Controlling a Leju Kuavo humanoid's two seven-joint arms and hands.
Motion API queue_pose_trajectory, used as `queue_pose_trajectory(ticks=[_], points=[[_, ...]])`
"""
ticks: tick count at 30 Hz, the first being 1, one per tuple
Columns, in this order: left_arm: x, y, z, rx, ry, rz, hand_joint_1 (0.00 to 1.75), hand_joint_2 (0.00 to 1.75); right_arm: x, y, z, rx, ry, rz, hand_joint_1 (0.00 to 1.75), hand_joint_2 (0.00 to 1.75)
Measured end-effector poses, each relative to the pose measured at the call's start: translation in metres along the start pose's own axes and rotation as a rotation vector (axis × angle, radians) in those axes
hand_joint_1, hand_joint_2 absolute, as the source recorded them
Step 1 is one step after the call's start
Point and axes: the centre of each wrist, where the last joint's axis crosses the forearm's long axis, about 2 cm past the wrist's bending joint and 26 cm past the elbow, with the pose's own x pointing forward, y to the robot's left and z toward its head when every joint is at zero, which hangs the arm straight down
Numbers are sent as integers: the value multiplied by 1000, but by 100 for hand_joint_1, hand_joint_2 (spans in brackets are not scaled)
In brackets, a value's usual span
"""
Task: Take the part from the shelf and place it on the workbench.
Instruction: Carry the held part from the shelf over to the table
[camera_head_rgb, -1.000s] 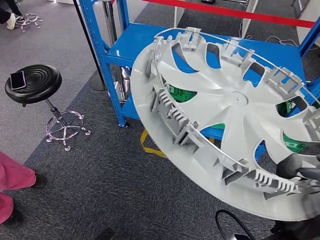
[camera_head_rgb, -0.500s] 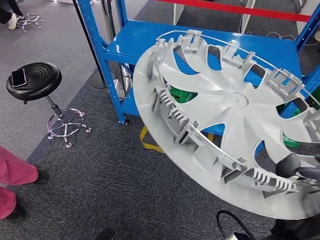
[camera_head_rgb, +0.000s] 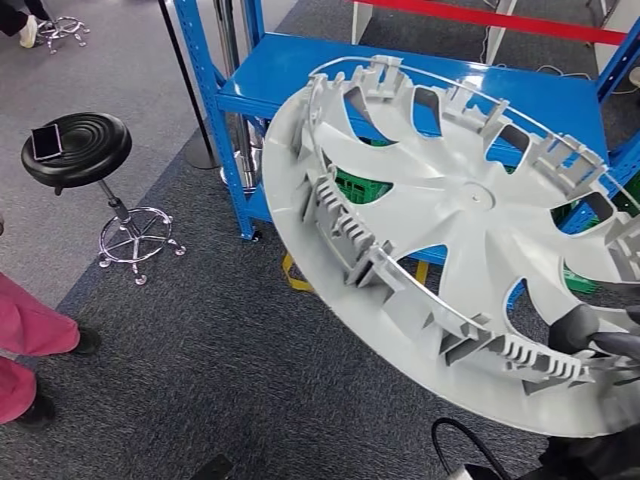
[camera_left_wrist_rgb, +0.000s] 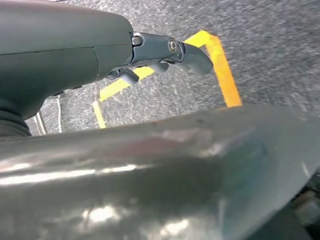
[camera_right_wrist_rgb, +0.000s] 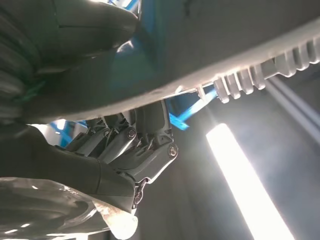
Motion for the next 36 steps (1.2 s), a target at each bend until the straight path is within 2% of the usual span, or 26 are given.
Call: queue_pose_trajectory(ticks=[36], points=[[5, 2, -1, 5, -12, 6, 0, 0, 1, 3, -9, -37, -14, -8, 175, 175]])
